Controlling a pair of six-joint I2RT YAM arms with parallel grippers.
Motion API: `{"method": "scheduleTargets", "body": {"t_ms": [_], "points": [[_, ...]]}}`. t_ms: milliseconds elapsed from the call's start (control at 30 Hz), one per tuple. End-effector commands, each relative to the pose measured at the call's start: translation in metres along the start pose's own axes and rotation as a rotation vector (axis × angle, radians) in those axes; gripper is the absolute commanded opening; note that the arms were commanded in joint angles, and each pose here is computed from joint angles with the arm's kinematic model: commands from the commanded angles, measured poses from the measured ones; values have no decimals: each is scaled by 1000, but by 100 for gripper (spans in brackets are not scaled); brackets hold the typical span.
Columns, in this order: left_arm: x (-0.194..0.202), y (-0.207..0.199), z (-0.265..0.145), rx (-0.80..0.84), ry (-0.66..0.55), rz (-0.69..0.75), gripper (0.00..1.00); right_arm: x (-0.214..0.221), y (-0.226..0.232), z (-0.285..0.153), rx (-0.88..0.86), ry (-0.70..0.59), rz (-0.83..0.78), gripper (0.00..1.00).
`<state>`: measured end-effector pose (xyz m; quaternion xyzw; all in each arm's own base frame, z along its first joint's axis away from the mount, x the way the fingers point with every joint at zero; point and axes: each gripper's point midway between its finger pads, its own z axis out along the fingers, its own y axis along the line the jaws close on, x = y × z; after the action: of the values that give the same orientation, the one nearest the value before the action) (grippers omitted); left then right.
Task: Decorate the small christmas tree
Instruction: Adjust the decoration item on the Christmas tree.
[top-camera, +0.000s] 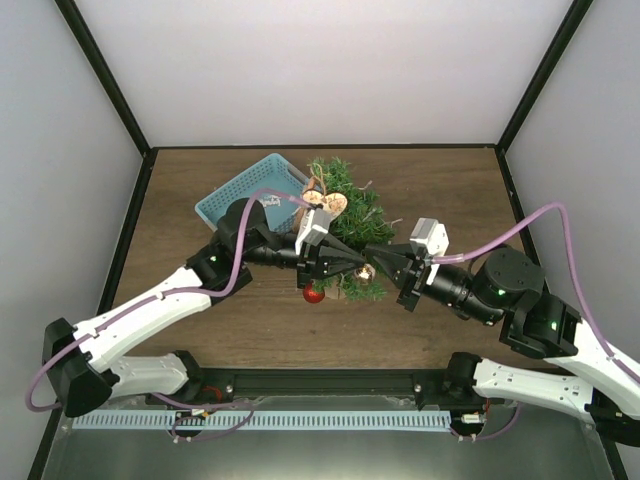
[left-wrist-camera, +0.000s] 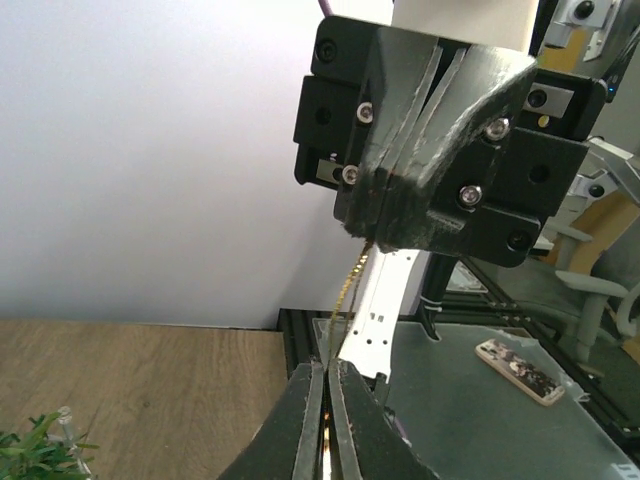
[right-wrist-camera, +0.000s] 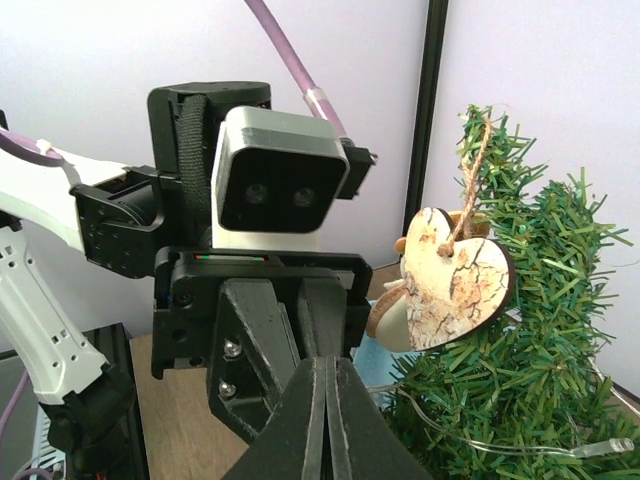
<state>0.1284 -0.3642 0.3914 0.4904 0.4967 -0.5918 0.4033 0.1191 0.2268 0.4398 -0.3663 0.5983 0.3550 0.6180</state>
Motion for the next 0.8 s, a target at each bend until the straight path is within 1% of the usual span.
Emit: {"method": "scheduleTargets", "body": {"t_ms": [0, 167, 333, 700, 733, 767], "points": [[-11, -5, -8, -44, -37, 72, 4, 7, -9, -3, 47, 13, 9, 1], [0, 9, -13, -136, -25, 11, 4, 25, -13, -1, 74, 54, 14, 1], [7, 3, -20, -140, -39, -24, 4, 35, -19, -5, 113, 69, 16, 1], [49, 24, -24, -230, 23, -154, 4, 76, -21, 8, 130, 156, 20, 1], [51, 24, -24, -230, 25, -155, 4, 79, -19, 10, 123, 165, 21, 1], [52, 22, -24, -223, 23, -150, 7, 80, -18, 11, 113, 169, 21, 1]]}}
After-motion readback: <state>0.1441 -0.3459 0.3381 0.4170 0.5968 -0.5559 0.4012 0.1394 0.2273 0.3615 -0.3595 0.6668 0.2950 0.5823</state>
